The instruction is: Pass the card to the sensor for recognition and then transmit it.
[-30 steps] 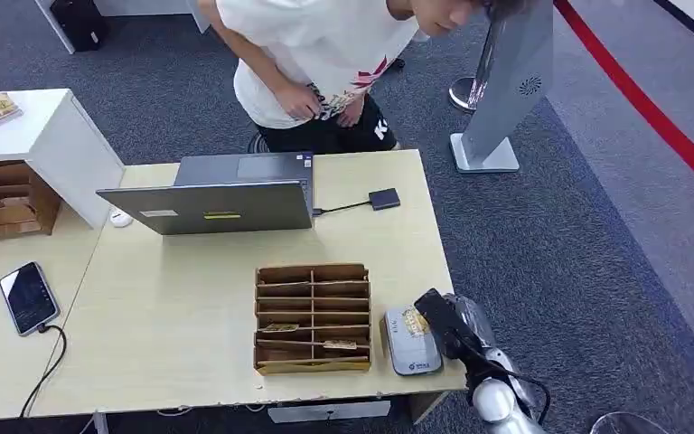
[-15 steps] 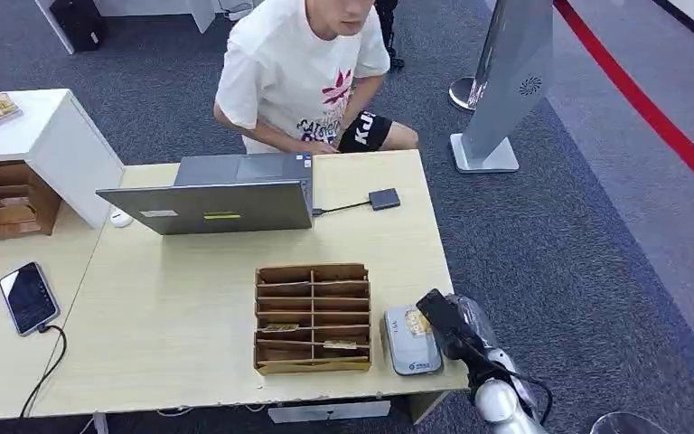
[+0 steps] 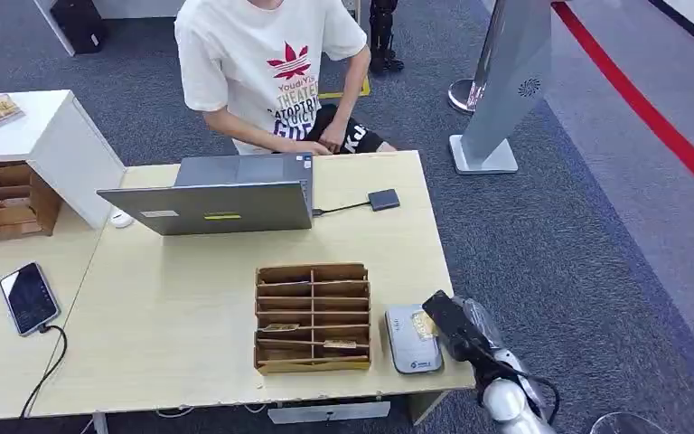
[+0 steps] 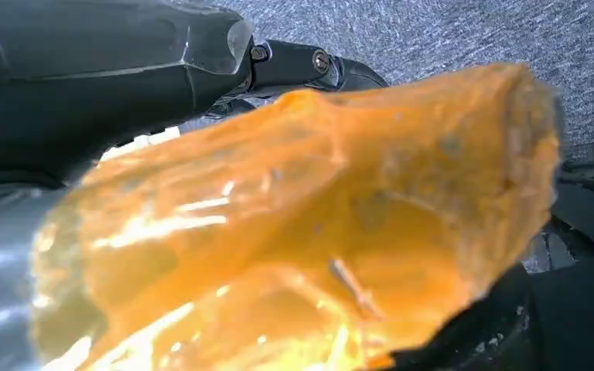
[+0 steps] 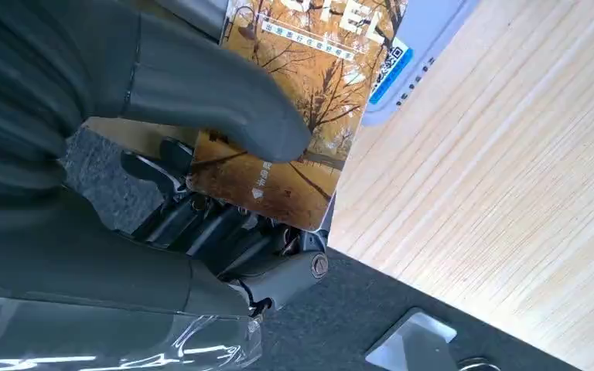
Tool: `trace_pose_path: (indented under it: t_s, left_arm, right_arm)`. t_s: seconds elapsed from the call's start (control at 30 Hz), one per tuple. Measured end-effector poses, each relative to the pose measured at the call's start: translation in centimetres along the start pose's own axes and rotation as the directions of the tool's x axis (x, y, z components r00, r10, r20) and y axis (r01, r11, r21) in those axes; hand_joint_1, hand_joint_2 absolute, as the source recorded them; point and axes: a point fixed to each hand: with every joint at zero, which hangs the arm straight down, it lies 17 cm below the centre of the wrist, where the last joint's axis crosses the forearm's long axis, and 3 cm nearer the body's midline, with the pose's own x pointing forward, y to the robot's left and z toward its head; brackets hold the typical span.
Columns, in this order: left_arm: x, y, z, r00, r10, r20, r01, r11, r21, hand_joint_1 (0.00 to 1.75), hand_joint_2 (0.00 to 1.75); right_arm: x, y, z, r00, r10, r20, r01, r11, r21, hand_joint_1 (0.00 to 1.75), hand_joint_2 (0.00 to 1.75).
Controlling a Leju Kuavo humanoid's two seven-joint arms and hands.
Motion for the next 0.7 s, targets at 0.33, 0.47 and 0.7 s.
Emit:
trace_pose_path:
  t_s: [0.33, 0.47, 0.7]
  left_arm:
    - [0.0, 0.0, 0.0, 1.000, 0.000, 0.000, 0.000, 1.000, 0.000, 0.00, 0.00]
    - [0.0, 0.0, 0.0, 1.000, 0.001, 0.000, -0.001, 1.000, 0.000, 0.00, 0.00]
    - [-0.1, 0.0, 0.0, 1.000, 0.006, -0.002, -0.006, 1.000, 0.001, 0.00, 0.00]
  right_arm:
    - [-1.2, 0.0, 0.2, 1.000, 0.009, -0.021, -0.008, 1.000, 0.025, 1.75, 1.75]
    - [-1.6, 0.0, 0.2, 1.000, 0.015, -0.026, -0.014, 1.000, 0.028, 1.75, 1.75]
    - [-1.8, -0.1, 0.3, 0.999, 0.018, -0.029, -0.017, 0.999, 0.031, 1.75, 1.75]
